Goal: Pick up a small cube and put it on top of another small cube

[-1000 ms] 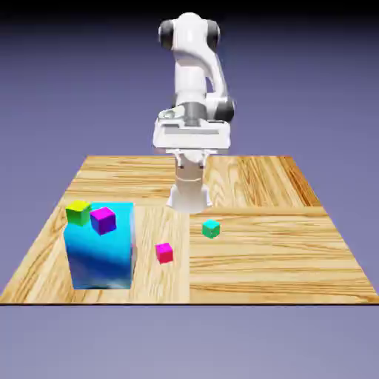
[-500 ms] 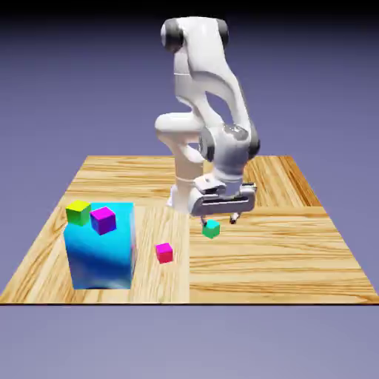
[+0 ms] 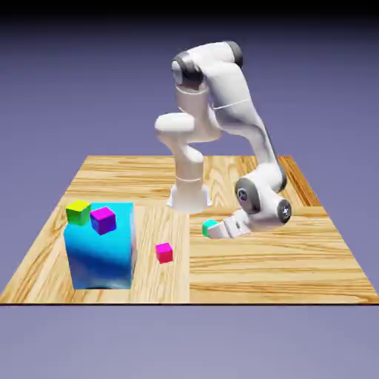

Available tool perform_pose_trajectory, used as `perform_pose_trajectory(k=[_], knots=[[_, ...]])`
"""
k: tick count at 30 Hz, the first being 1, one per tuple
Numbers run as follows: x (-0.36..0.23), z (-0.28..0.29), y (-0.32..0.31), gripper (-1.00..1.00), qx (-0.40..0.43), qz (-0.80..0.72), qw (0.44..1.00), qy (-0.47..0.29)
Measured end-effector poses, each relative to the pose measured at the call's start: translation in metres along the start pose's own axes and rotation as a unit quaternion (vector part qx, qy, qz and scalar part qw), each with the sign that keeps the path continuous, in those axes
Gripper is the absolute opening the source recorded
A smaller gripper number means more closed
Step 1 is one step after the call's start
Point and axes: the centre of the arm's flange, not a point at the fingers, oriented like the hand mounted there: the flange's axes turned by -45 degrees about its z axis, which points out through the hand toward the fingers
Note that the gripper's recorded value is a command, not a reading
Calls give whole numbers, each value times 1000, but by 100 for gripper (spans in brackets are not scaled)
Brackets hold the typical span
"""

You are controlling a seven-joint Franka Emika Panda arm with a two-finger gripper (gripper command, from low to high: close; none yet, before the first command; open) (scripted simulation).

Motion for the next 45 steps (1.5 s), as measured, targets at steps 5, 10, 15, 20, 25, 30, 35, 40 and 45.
perform_pose_trajectory(k=[5, 10, 15, 20, 25, 30, 35, 40, 45], knots=[[17, 54, -1, 0, -2, -2, 1000, -6], [9, 25, -1, -100, -2, -2, 1000, -6], [-11, -15, 44, -100, -42, -41, 998, 16], [-50, -30, 129, -100, -118, -72, 990, 41], [-107, -39, 205, -100, -192, -104, 975, 41], [-177, -39, 271, -100, -254, -137, 957, 18], [-255, -24, 324, -100, -300, -173, 938, -22], [-296, 26, 342, -100, -335, -163, 928, -11], [-282, 74, 368, -100, -338, -159, 928, -5]])
